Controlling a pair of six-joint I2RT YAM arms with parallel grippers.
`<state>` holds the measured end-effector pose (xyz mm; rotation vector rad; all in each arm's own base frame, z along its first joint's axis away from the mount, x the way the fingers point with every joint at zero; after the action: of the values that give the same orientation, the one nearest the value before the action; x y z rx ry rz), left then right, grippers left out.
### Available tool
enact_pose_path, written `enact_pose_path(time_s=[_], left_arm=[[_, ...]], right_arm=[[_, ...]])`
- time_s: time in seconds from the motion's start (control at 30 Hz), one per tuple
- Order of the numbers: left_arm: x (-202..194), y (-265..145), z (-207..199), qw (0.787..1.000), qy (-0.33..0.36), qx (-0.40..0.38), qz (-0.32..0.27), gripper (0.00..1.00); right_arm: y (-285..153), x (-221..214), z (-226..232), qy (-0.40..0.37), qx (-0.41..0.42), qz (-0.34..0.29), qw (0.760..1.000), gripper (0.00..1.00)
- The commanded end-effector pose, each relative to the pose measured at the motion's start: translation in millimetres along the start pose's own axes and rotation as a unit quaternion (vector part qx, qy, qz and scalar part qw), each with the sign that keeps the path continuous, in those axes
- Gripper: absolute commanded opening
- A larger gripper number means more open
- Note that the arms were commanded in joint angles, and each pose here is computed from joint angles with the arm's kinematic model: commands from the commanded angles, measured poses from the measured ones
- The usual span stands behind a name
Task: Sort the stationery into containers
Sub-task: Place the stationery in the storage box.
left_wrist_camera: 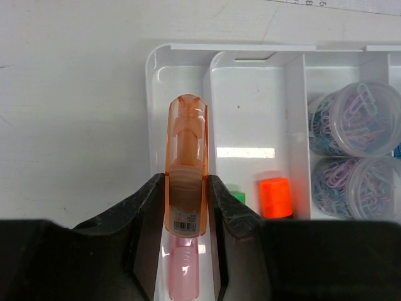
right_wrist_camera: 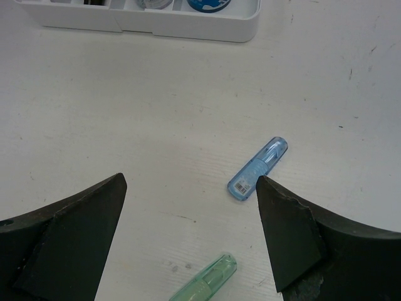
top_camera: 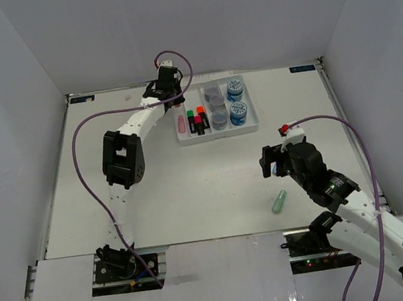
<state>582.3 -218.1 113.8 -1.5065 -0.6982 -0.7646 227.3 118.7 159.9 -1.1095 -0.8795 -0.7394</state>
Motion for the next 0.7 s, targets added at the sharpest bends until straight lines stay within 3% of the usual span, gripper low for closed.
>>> enact_pose_path(time_s=[0.0,0.43,0.57,0.67], left_arm=[[16,-2,-14,0.999,-0.003,-0.029,-0.022,0.41],[11,1,-12,0.999,-0.004,-0.026,-0.017,0.59],[18,-14,-12,0.999,-0.007,-0.035,-0.022,0.63],[42,-54,-9,0.998,-0.011,-0.047,-0.042,0.68]], right_arm=[[2,8,5,0.003,0.012,-0.018,1.0,0.9],[3,2,1,0.012,0.002,-0.011,1.0,0.9],[6,-7,-17,0.025,-0.059,0.001,0.998,0.9],[12,-19,-28,0.032,-0.101,0.036,0.994,0.9]])
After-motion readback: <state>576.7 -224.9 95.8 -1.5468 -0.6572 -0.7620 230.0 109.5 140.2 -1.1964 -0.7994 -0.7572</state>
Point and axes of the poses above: each gripper's point midway between its finger pads, its own y axis out along the fingers, its own z axis along the line the jaws close on, x = y × z, the point moved 1 cm from there along -y, back along the fingers, and after that the axes turned 7 degrees about y, right-handed, at the moved point
